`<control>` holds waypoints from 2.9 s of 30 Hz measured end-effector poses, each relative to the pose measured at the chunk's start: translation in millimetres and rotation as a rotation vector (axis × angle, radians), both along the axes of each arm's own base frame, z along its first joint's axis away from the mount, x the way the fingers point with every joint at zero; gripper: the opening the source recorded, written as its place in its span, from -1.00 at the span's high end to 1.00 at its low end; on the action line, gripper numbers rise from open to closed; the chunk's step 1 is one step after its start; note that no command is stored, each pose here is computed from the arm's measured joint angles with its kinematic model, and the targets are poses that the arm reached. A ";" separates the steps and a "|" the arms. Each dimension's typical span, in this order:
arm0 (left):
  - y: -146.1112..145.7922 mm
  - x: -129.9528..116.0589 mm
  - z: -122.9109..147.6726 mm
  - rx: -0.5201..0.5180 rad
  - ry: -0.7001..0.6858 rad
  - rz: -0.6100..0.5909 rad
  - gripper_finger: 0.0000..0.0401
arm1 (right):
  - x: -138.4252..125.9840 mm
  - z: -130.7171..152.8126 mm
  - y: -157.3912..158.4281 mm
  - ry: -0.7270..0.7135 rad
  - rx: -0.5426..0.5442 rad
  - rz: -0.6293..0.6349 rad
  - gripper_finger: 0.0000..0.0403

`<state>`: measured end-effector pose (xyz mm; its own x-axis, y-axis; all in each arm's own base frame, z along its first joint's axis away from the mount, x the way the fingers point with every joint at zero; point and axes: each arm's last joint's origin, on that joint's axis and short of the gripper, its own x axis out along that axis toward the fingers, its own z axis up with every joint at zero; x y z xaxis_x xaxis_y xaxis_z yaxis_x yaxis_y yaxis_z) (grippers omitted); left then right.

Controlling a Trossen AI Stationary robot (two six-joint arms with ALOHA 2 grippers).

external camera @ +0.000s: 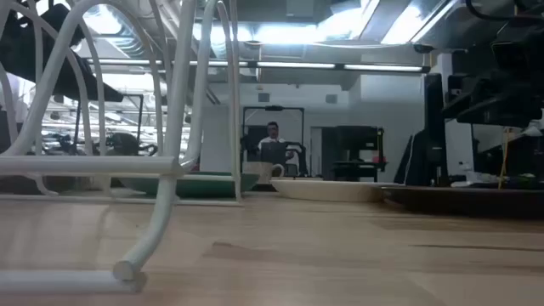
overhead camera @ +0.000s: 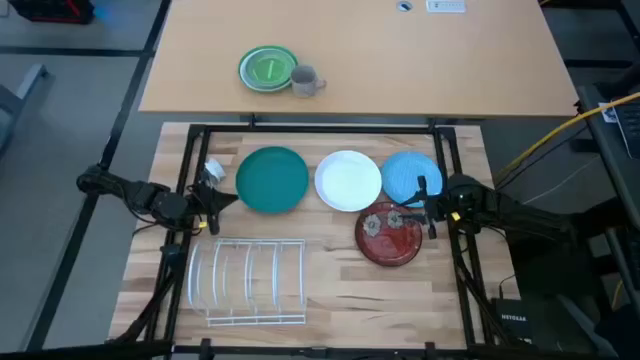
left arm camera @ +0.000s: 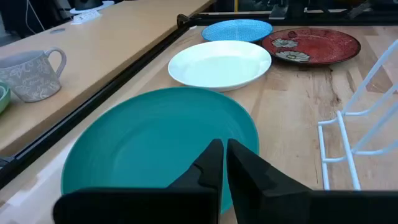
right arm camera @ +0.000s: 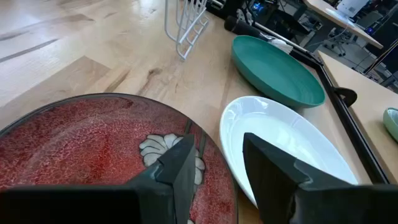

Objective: Sort dishes

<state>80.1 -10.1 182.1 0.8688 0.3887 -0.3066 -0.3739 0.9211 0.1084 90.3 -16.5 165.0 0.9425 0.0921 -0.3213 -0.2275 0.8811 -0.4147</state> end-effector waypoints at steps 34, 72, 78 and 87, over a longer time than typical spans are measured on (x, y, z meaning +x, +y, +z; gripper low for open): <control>0.0 0.0 0.0 0.000 0.000 0.000 0.94 | 0.0 -0.1 0.0 0.000 0.000 0.000 0.30; 0.0 0.0 0.0 0.000 0.000 0.000 0.94 | 5.3 24.2 -2.6 -0.212 0.420 -0.140 0.30; 0.0 0.0 0.0 0.000 0.000 0.000 0.94 | 8.1 29.8 -0.3 -0.239 0.550 -0.104 0.30; 0.0 0.0 0.0 0.000 0.000 0.000 0.94 | 17.4 43.4 -0.5 -0.297 0.564 -0.069 0.30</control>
